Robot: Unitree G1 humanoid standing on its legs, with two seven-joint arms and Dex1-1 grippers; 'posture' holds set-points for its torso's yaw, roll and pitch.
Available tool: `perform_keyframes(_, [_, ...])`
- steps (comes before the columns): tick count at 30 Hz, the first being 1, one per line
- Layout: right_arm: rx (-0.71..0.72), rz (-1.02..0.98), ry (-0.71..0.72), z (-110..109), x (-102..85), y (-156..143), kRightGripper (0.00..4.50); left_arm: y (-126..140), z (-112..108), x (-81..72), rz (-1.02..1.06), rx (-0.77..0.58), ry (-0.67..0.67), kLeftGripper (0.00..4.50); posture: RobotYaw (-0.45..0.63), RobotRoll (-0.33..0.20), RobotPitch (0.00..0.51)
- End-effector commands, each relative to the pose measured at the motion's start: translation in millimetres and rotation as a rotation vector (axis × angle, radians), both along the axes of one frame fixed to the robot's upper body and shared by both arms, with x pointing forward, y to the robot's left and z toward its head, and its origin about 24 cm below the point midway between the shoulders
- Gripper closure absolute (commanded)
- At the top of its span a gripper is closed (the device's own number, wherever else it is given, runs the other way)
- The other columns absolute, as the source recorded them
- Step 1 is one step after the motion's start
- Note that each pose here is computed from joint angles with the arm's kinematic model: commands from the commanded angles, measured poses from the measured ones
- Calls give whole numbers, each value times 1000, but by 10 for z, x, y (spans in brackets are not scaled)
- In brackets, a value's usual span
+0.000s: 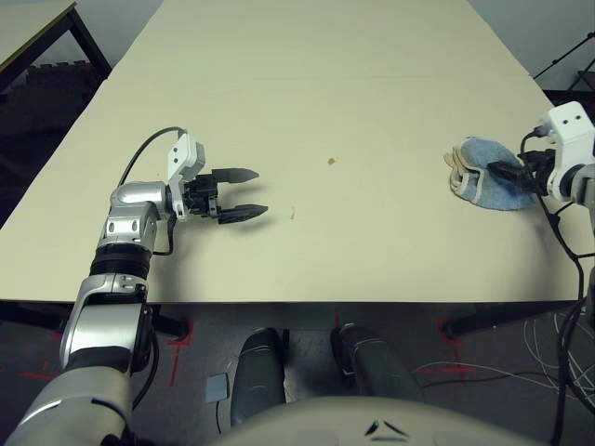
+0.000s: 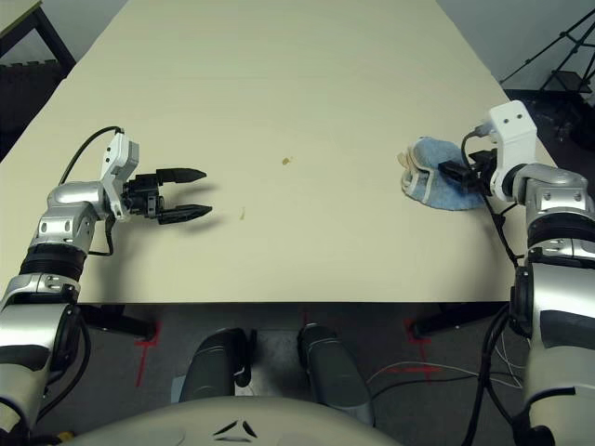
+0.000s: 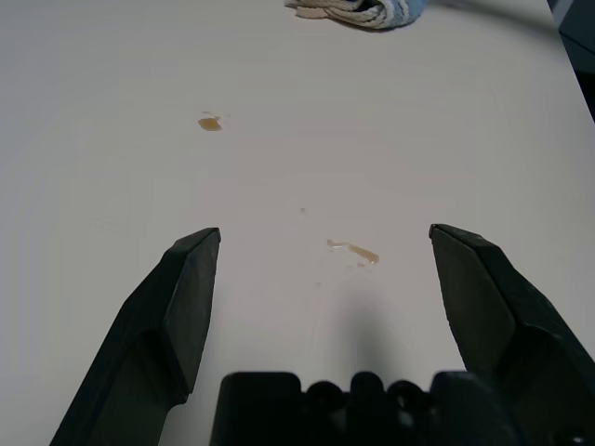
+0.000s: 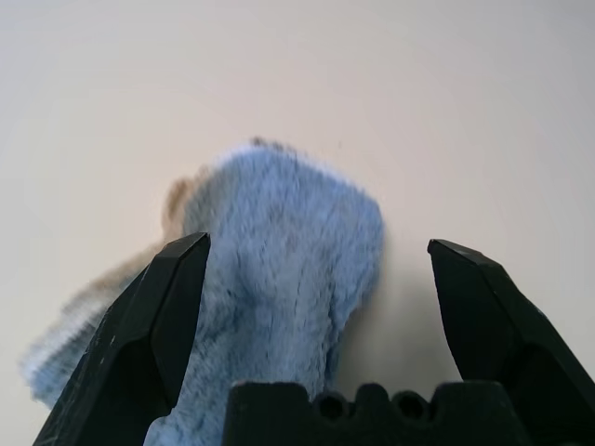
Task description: Wipe the water off the table with a rag.
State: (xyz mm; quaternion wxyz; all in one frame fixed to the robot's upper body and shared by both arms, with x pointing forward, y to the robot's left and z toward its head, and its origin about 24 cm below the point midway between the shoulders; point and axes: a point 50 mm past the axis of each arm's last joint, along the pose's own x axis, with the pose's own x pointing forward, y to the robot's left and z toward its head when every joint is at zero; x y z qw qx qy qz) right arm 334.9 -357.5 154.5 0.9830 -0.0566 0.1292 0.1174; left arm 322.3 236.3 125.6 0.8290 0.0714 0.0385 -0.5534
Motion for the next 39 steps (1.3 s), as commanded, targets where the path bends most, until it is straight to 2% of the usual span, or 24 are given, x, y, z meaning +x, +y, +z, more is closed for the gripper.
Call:
perform_keyframes(1, [74, 19, -133, 144, -70, -70, 32, 11, 94, 19, 95, -101, -43, 0, -319, 0, 135])
perform_keyframes(3, [93, 29, -184, 172, -91, -75, 32, 27, 128, 32, 151, -145, -63, 0, -309, 0, 140])
perform_keyframes(9, [166, 27, -341, 130, -131, -44, 32, 252, 220, 139, 549, -292, -161, 0, -276, 0, 153])
perform_keyframes(21, [250, -155, -432, -134, -257, -183, 32, 762, 150, 101, 1092, -264, -266, 0, -229, 0, 181])
perform_keyframes(28, [258, -212, -446, -186, -307, -248, 32, 887, 111, 80, 1182, -228, -281, 0, -221, 0, 183])
perform_keyframes(39, [252, -225, -450, -191, -317, -264, 32, 897, 114, 130, 1205, -234, -291, 0, -222, 0, 171])
